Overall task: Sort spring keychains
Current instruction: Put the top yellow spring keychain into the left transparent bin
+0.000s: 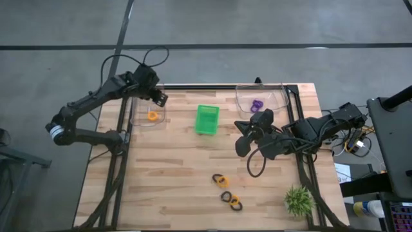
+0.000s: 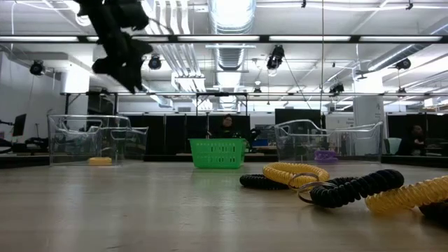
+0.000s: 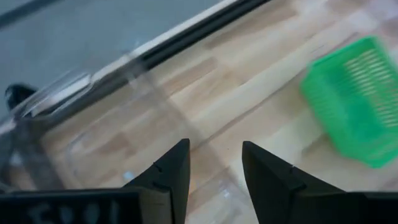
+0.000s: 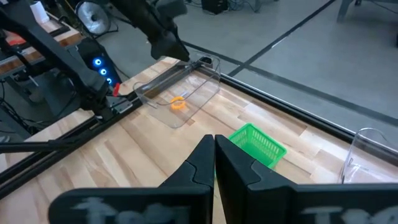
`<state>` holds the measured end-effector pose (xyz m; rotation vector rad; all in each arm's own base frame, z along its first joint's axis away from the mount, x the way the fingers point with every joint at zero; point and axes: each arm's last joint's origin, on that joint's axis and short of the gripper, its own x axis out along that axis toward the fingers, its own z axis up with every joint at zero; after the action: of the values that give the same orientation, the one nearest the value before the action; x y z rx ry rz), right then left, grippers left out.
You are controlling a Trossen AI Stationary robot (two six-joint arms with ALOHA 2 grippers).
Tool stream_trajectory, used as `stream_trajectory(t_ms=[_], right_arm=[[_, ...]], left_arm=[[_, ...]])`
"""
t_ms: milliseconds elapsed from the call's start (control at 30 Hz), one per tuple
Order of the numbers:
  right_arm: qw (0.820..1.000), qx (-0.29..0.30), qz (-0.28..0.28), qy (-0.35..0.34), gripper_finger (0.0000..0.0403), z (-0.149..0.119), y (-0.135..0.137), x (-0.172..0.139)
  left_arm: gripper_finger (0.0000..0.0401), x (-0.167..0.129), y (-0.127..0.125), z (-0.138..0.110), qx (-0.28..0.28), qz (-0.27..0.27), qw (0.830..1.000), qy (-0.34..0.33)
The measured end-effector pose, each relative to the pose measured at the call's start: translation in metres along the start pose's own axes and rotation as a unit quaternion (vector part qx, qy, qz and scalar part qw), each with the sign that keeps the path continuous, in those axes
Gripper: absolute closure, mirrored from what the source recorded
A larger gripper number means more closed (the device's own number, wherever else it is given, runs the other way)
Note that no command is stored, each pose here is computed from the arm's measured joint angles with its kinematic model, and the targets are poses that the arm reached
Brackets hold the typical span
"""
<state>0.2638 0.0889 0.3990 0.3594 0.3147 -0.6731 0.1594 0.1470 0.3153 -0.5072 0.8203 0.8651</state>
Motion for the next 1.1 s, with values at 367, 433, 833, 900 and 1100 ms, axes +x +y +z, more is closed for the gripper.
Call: stream_trajectory(t_ms=[367, 433, 833, 900, 1100], right_arm=[[0.999, 0.006, 0.033, 0.041, 0.0394, -0.003, 0.003, 0.002], [0.998, 0.018, 0.033, 0.048, 0.0394, -0.005, 0.004, 0.005], [0.971, 0.06, 0.062, 0.223, 0.0336, -0.043, 0.026, 0.046], [0.963, 0.06, 0.047, 0.258, 0.031, -0.054, 0.028, 0.055], [0.944, 0.056, -0.014, 0.325, 0.0251, -0.085, 0.032, 0.077]], left_arm=[[0.0263, -0.036, -0.056, 0.003, 0.044, -0.099, 0.993, -0.039], [0.0263, -0.041, -0.064, 0.002, 0.049, -0.115, 0.991, -0.041], [0.0263, -0.077, -0.1, -0.004, 0.064, -0.21, 0.974, -0.058], [0.0263, -0.084, -0.103, -0.003, 0.066, -0.223, 0.971, -0.065], [0.0263, -0.111, -0.107, 0.005, 0.065, -0.258, 0.959, -0.094]])
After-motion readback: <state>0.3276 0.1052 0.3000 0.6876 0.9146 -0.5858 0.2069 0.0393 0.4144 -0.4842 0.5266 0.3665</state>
